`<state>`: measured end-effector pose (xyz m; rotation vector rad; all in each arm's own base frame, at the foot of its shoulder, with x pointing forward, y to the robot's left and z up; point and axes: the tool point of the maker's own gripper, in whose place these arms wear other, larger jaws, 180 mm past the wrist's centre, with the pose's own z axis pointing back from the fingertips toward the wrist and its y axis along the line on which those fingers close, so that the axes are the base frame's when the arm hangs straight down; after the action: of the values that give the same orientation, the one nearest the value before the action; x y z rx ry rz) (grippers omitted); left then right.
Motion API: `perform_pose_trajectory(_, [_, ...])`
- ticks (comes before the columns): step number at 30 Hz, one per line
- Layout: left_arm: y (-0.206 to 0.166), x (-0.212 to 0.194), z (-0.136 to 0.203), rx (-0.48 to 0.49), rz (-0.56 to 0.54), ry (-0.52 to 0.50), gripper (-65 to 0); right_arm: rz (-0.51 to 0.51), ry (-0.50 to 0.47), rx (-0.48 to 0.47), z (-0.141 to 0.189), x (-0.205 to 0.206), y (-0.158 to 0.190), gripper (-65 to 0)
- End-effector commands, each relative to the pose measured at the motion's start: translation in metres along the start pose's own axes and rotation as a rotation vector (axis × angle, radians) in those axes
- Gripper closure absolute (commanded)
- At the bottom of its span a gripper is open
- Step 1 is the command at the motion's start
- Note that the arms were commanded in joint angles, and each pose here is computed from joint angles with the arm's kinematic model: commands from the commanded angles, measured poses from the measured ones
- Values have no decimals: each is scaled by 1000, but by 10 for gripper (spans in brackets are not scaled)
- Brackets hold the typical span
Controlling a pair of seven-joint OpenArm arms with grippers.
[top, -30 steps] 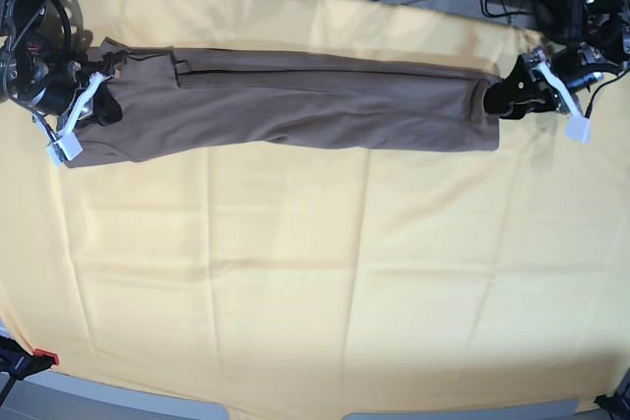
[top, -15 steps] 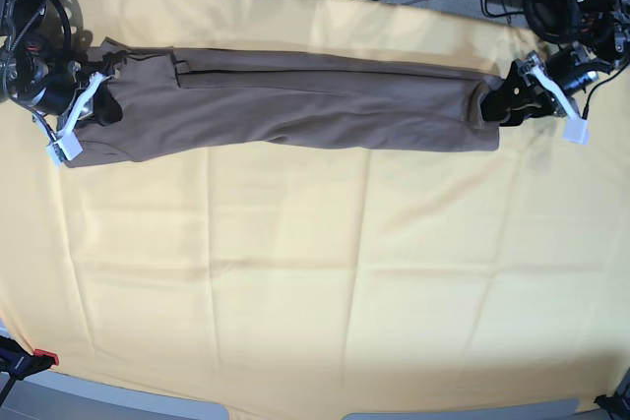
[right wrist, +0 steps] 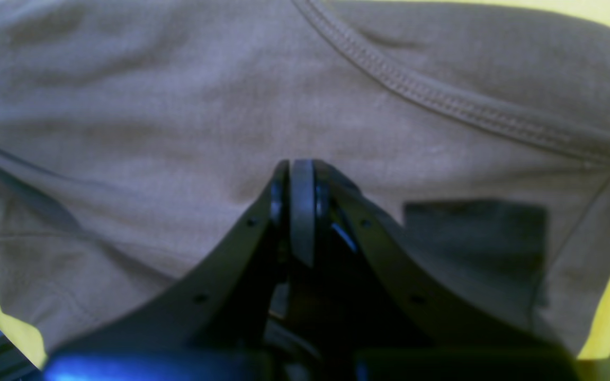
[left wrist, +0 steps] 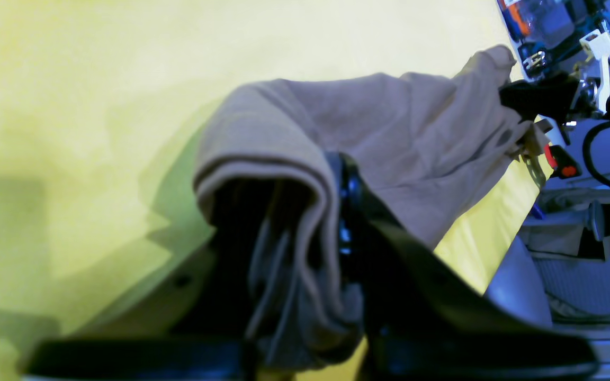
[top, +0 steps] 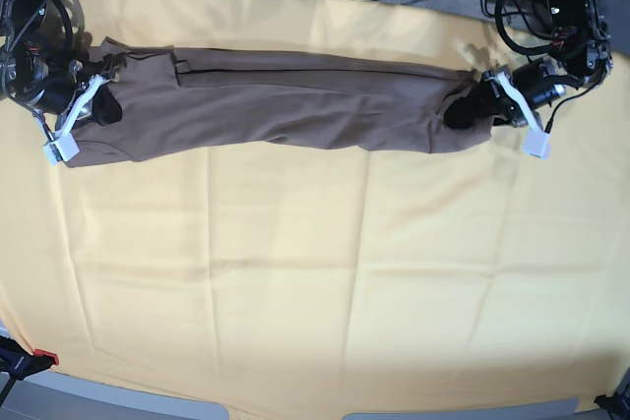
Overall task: Fold the T-shirt properly
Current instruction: 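Move the left gripper to the strip end and grasp it, then fold the strip end with the left gripper toward the right gripper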
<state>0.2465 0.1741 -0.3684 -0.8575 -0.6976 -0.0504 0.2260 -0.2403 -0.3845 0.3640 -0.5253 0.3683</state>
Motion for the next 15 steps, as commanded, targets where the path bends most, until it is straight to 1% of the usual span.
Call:
perform_pose_trajectory(1, [-1, -2, 0, 3, 9, 18, 0, 15, 12, -11, 5, 1, -4, 0])
perform_pose_trajectory(4, [-8, 11, 6, -12, -14, -12, 0, 15, 11, -11, 5, 1, -4, 0])
perform_pose_trajectory(8, [-21, 28, 15, -23, -72, -46, 0, 15, 12, -11, 5, 1, -4, 0])
perform_pose_trajectory(12, [-26, 38, 20, -14, -117, -61, 0, 18, 17, -16, 5, 0, -5, 0])
perform_pose_trajectory(15, [-24, 44, 26, 3, -122, -83, 0, 18, 17, -16, 5, 0, -5, 0])
